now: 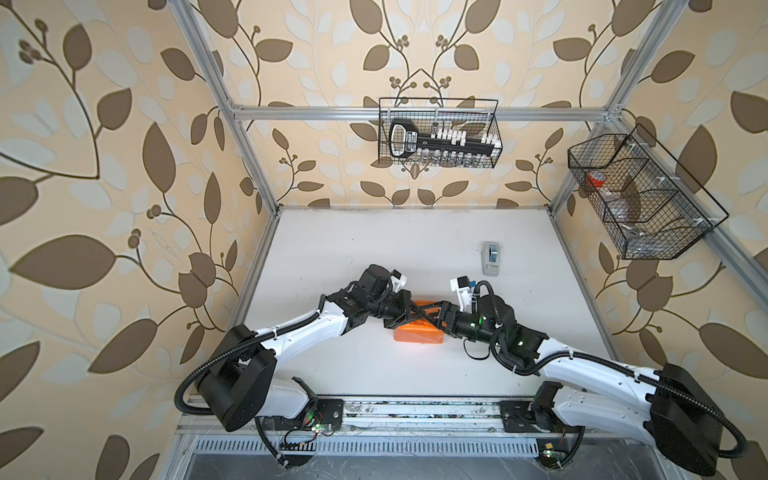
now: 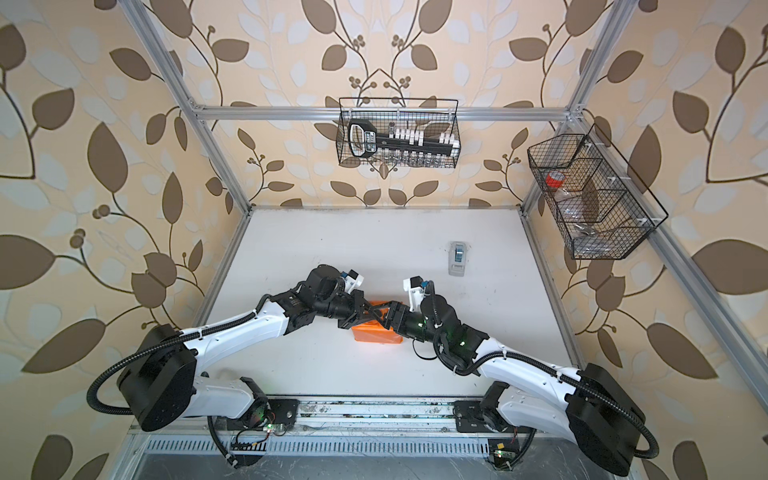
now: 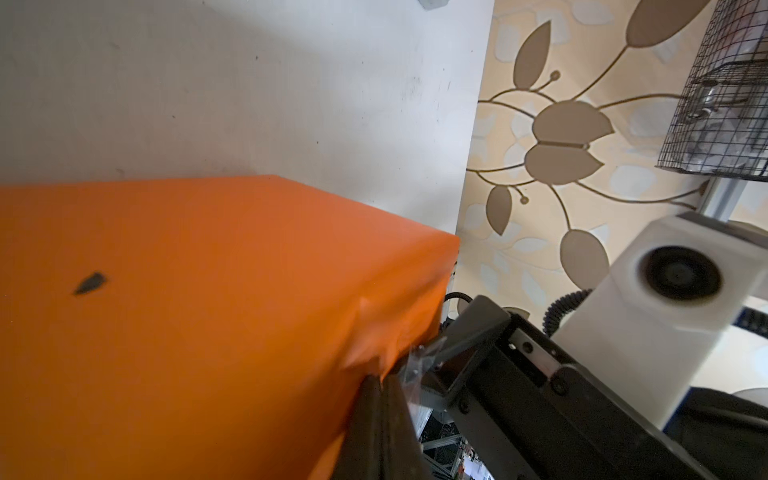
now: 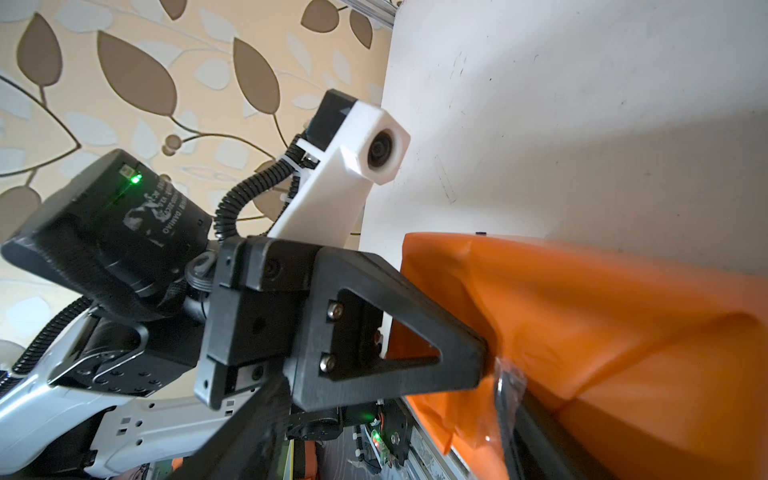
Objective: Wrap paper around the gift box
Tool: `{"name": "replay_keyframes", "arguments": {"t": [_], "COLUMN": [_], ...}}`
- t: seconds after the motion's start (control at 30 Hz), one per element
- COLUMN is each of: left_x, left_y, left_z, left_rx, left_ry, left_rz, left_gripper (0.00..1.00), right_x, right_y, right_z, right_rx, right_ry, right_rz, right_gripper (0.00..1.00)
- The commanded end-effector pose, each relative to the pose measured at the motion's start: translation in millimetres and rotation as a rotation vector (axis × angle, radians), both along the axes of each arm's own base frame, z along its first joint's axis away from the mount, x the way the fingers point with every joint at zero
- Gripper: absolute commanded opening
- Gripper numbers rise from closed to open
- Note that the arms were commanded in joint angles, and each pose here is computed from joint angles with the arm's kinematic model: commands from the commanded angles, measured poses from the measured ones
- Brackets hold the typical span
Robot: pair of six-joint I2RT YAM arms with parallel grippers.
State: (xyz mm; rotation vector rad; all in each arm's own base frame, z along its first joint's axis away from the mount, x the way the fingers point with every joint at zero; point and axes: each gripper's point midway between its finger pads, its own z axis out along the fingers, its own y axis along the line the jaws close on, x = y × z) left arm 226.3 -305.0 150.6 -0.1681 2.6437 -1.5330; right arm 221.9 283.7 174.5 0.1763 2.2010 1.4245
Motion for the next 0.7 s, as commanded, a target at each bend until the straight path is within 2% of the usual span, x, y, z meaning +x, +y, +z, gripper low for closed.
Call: {"name": "replay_keyframes", "arguments": {"t": [0.0,0.3,0.47,0.67], "left_x": [-9,-9,-9,-9], "left_y": [4,11,13,13], "left_z": [-22,-37,-39,-43], "left_rx": [0.037,0.061,0.059,0.056], "left_ry": [0.046,0.050,0.044,0.044], "left_rz": [-0.012,0.030,0.042,0.046], "left_gripper": [0.00,0.00,0.00,0.00], "right_x": [-19,-32,-31,-28], "right_y": [-11,4,8,12], "right_z": [-44,-24,-22,-27], "right_rx": [-0.109,-0.024,-0.009,0.058], "right_ry": [0.169,0.252,0.291,0.402], "right_rz": [0.022,0.093,0.095,0.076], "right_gripper": [0.78,0.79,0.81,0.83]}}
